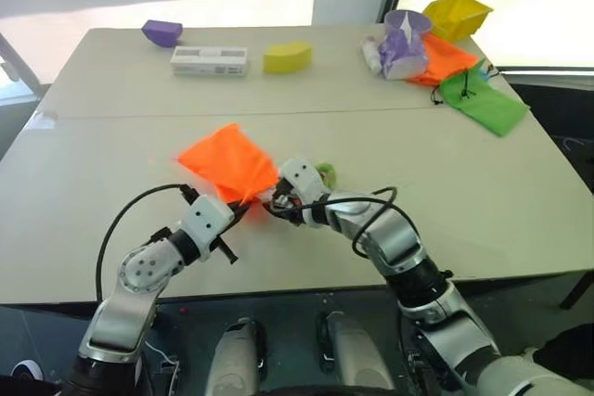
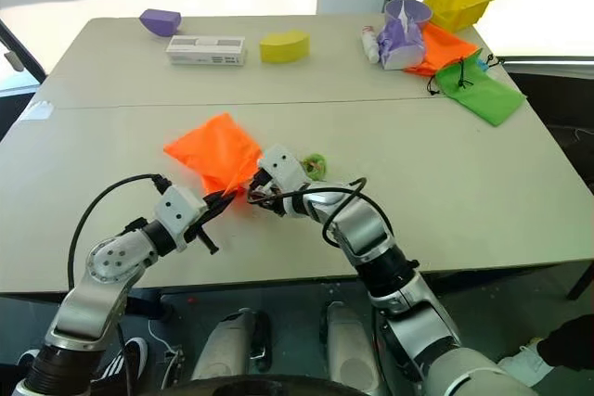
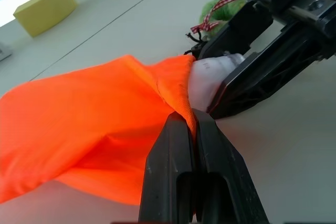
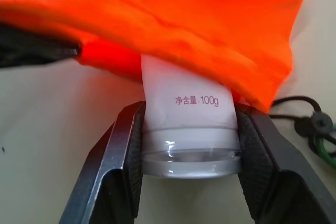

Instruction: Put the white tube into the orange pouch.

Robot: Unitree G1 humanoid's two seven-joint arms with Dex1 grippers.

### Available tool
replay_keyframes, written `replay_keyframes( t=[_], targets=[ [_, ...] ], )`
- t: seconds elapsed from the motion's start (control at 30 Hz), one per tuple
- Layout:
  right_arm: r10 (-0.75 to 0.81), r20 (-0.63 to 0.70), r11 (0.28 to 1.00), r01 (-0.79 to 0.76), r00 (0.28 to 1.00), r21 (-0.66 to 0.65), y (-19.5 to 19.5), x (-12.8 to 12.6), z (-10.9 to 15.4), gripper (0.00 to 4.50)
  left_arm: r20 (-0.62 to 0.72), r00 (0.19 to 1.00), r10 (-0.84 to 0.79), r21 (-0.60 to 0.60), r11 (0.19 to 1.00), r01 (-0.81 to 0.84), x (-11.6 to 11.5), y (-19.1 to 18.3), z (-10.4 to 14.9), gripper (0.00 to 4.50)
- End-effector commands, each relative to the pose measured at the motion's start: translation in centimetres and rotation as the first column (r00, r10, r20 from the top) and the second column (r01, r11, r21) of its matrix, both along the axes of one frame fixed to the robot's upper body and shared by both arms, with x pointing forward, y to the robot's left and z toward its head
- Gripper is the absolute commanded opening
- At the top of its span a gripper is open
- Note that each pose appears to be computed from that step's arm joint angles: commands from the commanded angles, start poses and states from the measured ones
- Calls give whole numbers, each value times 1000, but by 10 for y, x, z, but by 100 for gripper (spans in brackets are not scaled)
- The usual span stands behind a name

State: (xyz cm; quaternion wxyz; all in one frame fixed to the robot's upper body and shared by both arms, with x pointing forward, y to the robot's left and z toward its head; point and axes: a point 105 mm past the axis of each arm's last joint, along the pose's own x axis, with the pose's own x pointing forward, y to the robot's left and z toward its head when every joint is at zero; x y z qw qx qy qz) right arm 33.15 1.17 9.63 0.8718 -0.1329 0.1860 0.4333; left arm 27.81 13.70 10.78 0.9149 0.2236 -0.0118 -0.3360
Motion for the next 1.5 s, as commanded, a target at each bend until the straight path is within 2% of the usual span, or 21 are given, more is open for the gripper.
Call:
replay_keyframes(
  t=[0.03, 0.2, 0.3, 0.43, 0.53, 0.63, 0.9, 0.97, 1.0, 1.07, 1.1, 1.5],
  targets=[
    [41, 67, 999, -42, 997, 11, 18, 2, 13, 182, 49, 997, -53, -3, 999, 53, -3, -13, 10, 0],
    [41, 46, 997, -44, 998, 56, 30, 7, 16, 182, 41, 996, -73, 13, 997, 73, -4, -18, 7, 0],
    [90, 48, 989, -95, 995, 112, 41, 5, 27, 182, 28, 999, -46, 13, 999, 46, -2, -14, 2, 0],
    [142, 67, 985, -147, 988, 88, 48, 2, 22, 182, 37, 998, -41, 26, 999, 40, -2, -12, 3, 0],
    [113, 27, 982, -116, 993, 151, 55, 5, 25, 182, 21, 999, -39, 28, 999, 38, -4, -11, 0, 0],
    [110, 69, 984, -118, 992, 132, 57, 10, 28, 182, 19, 999, -39, 31, 999, 39, -5, -11, -2, 0],
    [178, 55, 969, -185, 983, 165, 73, -6, 26, 182, 20, 999, -37, 33, 999, 37, -4, -10, -2, 0],
    [177, 81, 971, -188, 981, 151, 70, -4, 26, 286, 19, 999, -33, 34, 999, 33, -5, -9, -3, 0],
    [175, 73, 972, -184, 982, 150, 67, -4, 25, 313, 17, 999, -31, 34, 999, 31, -5, -8, -3, 0],
    [203, 57, 964, -210, 977, 164, 64, -9, 28, 409, 16, 999, -31, 36, 999, 30, -5, -7, -4, 0],
    [216, 57, 962, -222, 975, 158, 61, -11, 30, 442, 17, 1000, -25, 41, 999, 24, -5, -5, -4, 0],
    [312, 109, 948, -316, 944, 23, 4, -25, 38, 442, 19, 1000, -15, 55, 998, 14, -5, 5, -5, 0]
  ],
)
